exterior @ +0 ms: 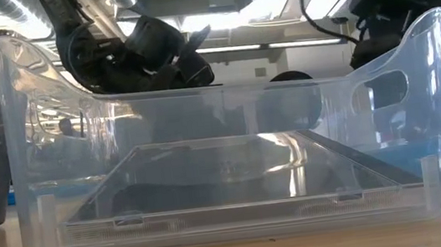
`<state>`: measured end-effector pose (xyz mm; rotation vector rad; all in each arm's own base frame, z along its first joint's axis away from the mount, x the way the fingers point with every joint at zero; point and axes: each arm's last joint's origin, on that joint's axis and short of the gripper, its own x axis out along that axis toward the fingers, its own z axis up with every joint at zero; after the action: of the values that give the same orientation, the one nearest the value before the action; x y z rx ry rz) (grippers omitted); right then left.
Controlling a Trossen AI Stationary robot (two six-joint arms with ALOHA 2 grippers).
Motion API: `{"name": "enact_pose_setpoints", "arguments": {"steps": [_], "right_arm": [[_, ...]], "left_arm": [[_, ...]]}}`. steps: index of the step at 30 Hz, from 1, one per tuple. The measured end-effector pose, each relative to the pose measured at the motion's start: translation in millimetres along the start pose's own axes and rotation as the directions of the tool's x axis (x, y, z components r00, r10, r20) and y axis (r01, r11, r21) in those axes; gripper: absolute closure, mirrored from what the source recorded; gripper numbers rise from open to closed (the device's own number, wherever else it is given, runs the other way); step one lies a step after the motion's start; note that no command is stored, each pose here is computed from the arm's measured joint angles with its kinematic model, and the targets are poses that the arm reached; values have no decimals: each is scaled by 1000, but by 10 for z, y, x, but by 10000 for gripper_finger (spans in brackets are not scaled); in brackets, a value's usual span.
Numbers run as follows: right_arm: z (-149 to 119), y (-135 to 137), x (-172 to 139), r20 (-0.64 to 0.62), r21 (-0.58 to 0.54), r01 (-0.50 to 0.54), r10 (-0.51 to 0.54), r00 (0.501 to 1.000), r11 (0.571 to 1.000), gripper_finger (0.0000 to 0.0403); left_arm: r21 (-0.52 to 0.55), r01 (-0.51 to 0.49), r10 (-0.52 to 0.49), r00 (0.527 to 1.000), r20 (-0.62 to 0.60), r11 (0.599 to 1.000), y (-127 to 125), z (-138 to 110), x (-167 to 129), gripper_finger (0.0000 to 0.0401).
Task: Pick & place jewel cases by type
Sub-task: Put the middle blue CD case into the black bin
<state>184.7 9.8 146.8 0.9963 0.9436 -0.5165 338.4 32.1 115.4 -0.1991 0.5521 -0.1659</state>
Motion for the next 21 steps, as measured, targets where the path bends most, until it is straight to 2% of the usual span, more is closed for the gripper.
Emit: {"name": "enact_pose_setpoints", "arguments": {"steps": [5,11,21], "right_arm": [[-31,-170,-15,25,23,-182,182,983,983,104],[-103,-377,59,129,81,-371,359,924,925,104],[-125,-416,80,135,102,-394,379,915,914,104]], "left_arm": [[34,3,-3,1000,-3,999,-6,-2,1,278],[68,11,-11,1000,3,998,-35,3,9,278],[155,31,-31,1000,-3,987,-155,-10,43,278]]}}
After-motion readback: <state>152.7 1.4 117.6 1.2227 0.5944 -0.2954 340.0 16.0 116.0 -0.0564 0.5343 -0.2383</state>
